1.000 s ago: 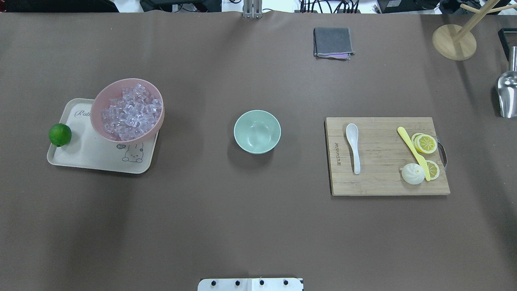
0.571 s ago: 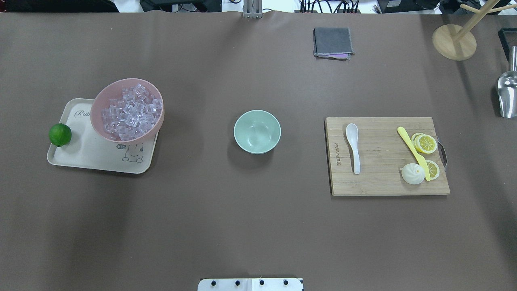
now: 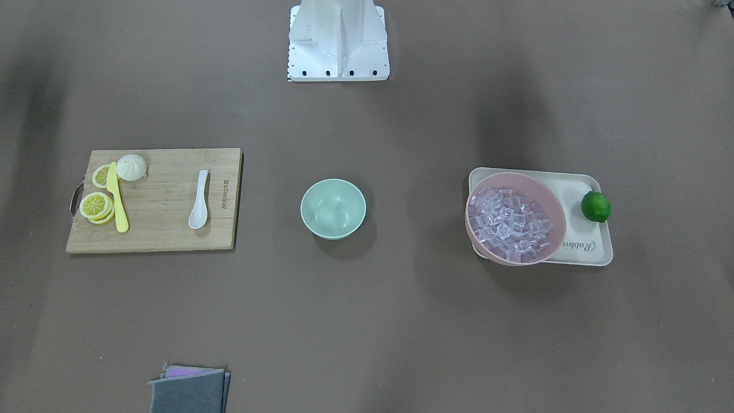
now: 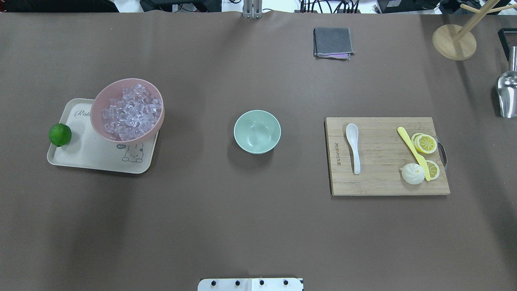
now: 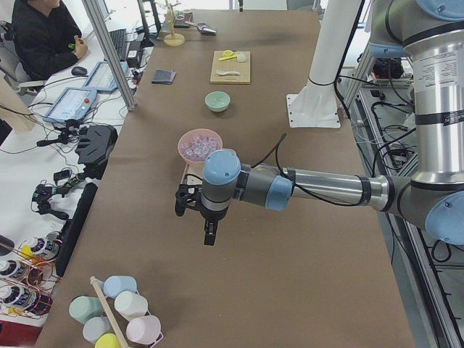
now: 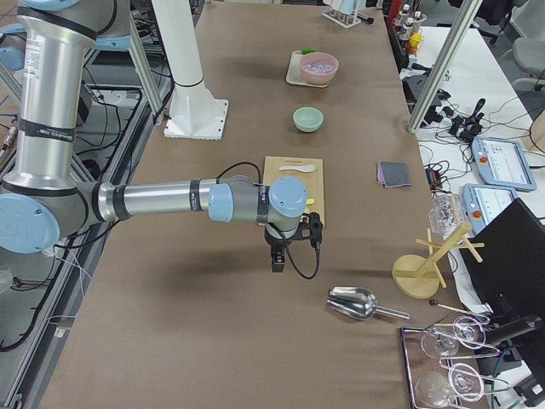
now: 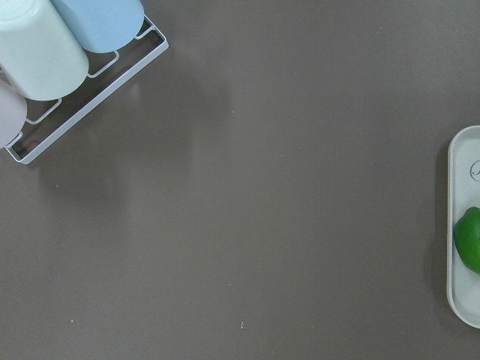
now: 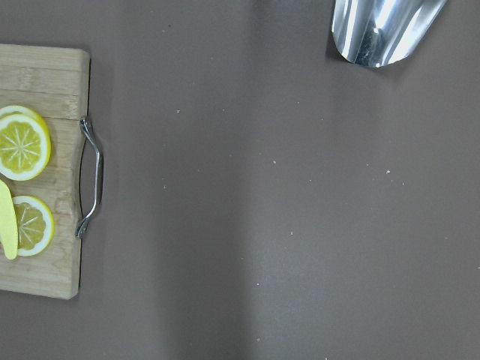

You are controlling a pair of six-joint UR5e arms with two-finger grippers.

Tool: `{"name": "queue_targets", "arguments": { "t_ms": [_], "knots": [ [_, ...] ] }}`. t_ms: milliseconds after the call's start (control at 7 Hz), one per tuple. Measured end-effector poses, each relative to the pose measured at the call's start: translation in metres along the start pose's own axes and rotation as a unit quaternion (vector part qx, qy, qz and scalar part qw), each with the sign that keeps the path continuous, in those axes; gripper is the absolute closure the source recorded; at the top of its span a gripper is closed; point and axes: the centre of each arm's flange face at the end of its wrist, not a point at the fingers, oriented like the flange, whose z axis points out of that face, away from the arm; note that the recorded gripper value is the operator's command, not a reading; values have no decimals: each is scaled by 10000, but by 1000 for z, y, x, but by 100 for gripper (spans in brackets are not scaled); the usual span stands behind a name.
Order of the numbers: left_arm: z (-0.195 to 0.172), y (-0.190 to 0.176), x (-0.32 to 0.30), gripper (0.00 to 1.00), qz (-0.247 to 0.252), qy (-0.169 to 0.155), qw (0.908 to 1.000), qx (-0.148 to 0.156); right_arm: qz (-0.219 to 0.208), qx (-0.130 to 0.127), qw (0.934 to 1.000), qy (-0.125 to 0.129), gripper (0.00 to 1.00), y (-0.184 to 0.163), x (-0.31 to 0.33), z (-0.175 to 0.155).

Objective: Put spoon and ice into bowl

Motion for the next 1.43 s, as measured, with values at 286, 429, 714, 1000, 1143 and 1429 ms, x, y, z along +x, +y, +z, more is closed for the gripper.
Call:
{"name": "queue_targets", "arguments": {
  "t_ms": [286, 429, 714, 1000, 1143, 1429],
  "knots": [
    [-1, 0, 1, 1, -7, -2, 10000, 2, 5, 1, 10000, -16, 0, 0, 0, 0],
    [-1, 0, 1, 1, 1, 0, 10000, 10, 11, 0, 10000, -24, 0, 0, 0, 0],
    [-3, -4, 4, 1, 29, 7, 10000, 37, 15, 1, 10000, -47, 0, 0, -1, 0],
    [-8, -11, 10, 1, 81, 35, 9999, 93, -17, 38, 9999, -134, 0, -2, -7, -3],
    [-12, -18, 16, 1, 135, 97, 9998, 139, -52, 75, 9999, -128, 0, -3, -11, -7],
    [-18, -28, 25, 1, 216, 193, 9994, 210, -97, 116, 9998, -103, 0, -6, -14, -11]
  ]
}}
